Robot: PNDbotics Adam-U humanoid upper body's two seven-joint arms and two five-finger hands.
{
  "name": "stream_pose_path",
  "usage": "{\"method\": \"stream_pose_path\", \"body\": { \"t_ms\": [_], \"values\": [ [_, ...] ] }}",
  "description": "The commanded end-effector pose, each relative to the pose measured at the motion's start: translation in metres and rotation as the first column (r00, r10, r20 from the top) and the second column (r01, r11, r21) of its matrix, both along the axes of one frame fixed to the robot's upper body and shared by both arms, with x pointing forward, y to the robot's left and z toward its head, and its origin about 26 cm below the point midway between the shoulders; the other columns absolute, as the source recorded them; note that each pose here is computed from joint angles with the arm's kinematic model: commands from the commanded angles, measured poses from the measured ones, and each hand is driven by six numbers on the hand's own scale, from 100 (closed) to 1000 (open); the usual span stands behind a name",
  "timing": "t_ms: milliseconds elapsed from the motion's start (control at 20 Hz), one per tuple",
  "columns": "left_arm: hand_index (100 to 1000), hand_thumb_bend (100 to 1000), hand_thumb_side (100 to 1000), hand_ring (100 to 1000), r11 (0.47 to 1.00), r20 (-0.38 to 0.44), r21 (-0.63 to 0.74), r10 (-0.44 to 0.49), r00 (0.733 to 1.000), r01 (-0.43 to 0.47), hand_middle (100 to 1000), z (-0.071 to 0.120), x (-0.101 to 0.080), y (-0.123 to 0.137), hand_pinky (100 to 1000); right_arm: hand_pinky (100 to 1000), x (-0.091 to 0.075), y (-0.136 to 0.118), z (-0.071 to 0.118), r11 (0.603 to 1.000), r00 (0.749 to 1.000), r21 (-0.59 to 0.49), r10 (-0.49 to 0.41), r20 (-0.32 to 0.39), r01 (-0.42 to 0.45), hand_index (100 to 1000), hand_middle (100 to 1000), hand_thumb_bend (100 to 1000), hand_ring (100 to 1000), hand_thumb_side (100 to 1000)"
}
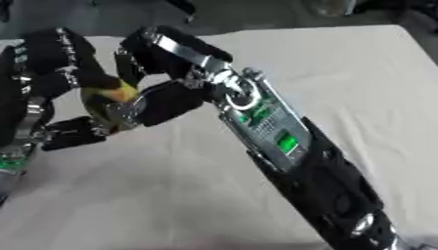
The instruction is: Pick up the objects with one hand, pass them to the other hand, and then place them into the box on the other side of the table.
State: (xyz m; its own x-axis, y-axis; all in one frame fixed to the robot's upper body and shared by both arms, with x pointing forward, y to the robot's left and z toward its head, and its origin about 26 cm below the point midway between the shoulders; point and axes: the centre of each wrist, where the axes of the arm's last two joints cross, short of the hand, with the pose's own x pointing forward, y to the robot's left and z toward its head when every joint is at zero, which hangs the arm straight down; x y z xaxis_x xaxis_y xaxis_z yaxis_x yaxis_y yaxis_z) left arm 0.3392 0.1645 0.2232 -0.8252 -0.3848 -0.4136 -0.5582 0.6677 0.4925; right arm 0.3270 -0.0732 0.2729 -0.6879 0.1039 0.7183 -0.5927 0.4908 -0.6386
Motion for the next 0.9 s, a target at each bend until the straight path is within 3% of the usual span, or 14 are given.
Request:
{"method": "stream_pose_path", "body": {
  "t_ms": [50,300,600,900],
  "values": [
    [573,528,100,398,1.0,0.016,-0.002,-0.024,1.0,0.024,385,0.0083,-0.0019,-0.0036,479,633,-0.0012,0.0001,0.0058,0.999,1.0,-0.036,0.004,0.023,-0.003,508,468,275,479,100],
    [441,569,100,366,1.0,-0.005,0.004,-0.005,1.0,0.005,343,0.0069,-0.0004,-0.0033,453,644,-0.0015,-0.0007,0.0069,0.998,1.0,-0.056,0.015,0.021,-0.013,532,490,368,497,100],
    [419,605,100,351,1.0,-0.018,-0.025,0.013,1.0,-0.013,324,0.0066,0.0,-0.0028,433,663,-0.0027,-0.0019,0.0085,0.997,0.999,-0.071,0.015,0.032,-0.013,585,538,549,528,100],
    [457,646,100,360,0.998,-0.021,-0.068,0.014,1.0,-0.015,341,0.0065,0.0001,-0.002,433,686,-0.0038,-0.0039,0.0114,0.998,0.998,-0.053,-0.025,0.06,0.028,643,604,664,569,100]
  ]
}}
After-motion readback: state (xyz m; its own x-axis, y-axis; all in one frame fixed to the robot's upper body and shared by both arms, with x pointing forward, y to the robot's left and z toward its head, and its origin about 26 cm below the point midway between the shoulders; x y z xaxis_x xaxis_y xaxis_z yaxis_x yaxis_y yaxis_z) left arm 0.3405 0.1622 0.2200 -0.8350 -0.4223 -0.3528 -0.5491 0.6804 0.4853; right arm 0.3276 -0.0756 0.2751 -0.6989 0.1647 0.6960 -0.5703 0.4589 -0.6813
